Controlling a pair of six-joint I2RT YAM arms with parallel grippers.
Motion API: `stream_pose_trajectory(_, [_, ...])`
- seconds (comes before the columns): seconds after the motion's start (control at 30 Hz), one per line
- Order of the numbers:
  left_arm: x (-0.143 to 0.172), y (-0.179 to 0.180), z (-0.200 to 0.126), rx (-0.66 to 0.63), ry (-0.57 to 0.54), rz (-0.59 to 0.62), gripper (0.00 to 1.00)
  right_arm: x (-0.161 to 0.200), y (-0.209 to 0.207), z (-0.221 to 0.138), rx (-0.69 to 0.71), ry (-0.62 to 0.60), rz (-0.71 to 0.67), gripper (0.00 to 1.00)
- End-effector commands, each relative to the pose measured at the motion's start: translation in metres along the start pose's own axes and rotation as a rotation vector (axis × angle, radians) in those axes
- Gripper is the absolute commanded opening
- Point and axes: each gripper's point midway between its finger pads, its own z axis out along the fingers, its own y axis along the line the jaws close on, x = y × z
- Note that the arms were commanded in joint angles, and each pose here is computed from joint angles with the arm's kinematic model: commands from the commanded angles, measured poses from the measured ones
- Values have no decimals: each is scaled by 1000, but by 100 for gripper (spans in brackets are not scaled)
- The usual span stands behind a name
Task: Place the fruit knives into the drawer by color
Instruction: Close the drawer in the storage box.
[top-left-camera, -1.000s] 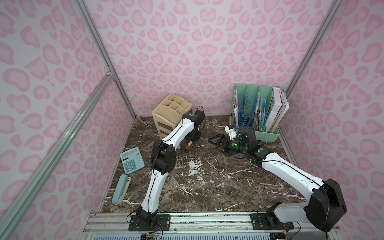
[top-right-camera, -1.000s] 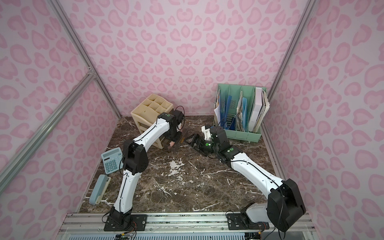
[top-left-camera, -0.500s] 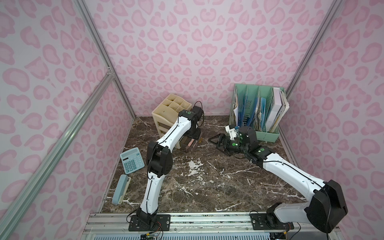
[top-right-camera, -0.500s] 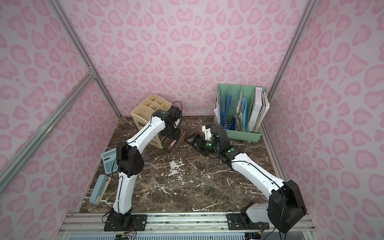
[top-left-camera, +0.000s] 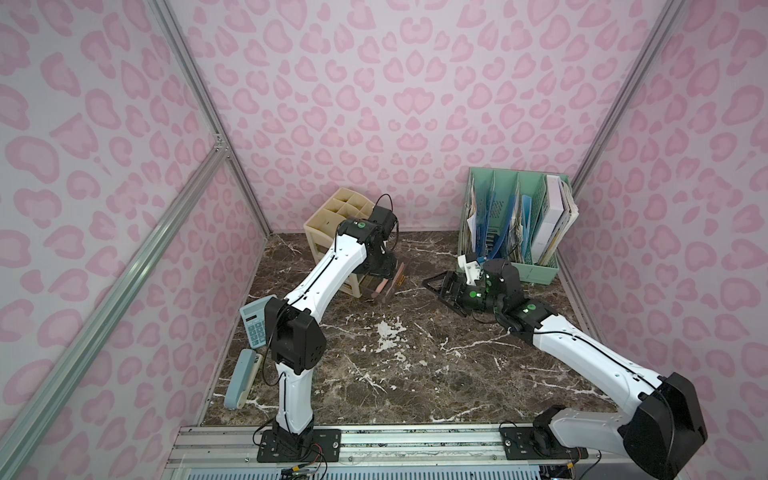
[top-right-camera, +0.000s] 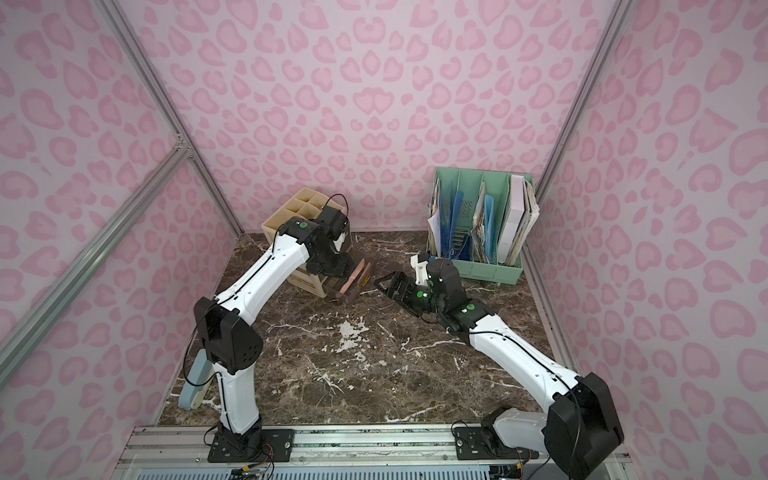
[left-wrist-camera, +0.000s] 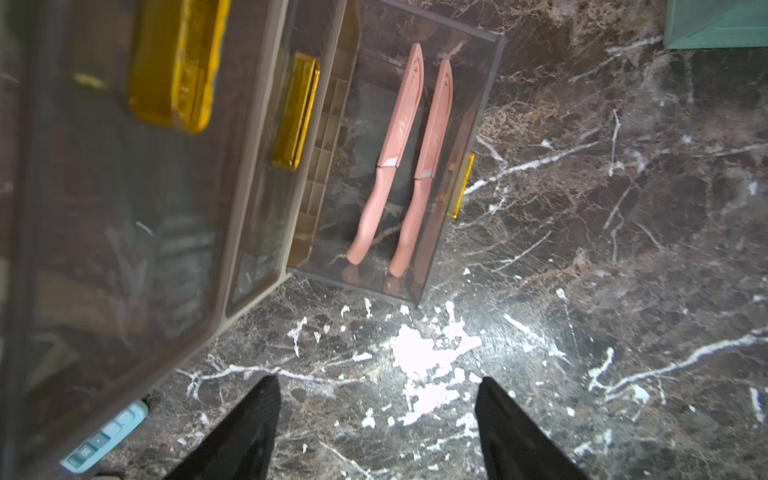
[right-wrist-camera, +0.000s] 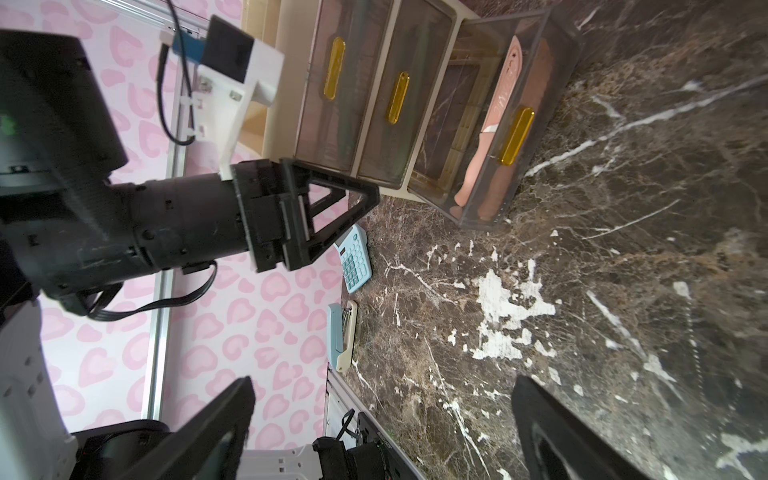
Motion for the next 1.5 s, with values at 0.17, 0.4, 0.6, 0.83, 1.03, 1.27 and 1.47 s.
stream_pose_trajectory(0.17, [26,-1,-45,67,11,-159,80,-8,-12,10,19,-46,5,85])
stream_pose_trajectory(0.4, [22,23,-80,33,-103,-248,94,-17,-20,36,27,-35,1,40])
stream_pose_trajectory(0.6, [16,56,-98,32,-145,-369,99,-25,-24,61,29,-9,-6,8])
stream_pose_trajectory(0.83, [4,92,-99,64,-169,-536,99,-32,-33,86,36,20,-10,1])
stream_pose_trajectory(1.03, [-14,116,-91,71,-189,-605,99,-36,-40,107,36,45,-4,0])
stream_pose_trajectory(1.27, [-40,129,-82,117,-210,-651,99,-44,-44,130,39,74,-6,0])
stream_pose_trajectory(1.47, [-55,133,-66,134,-190,-662,99,-57,-57,141,73,76,11,0])
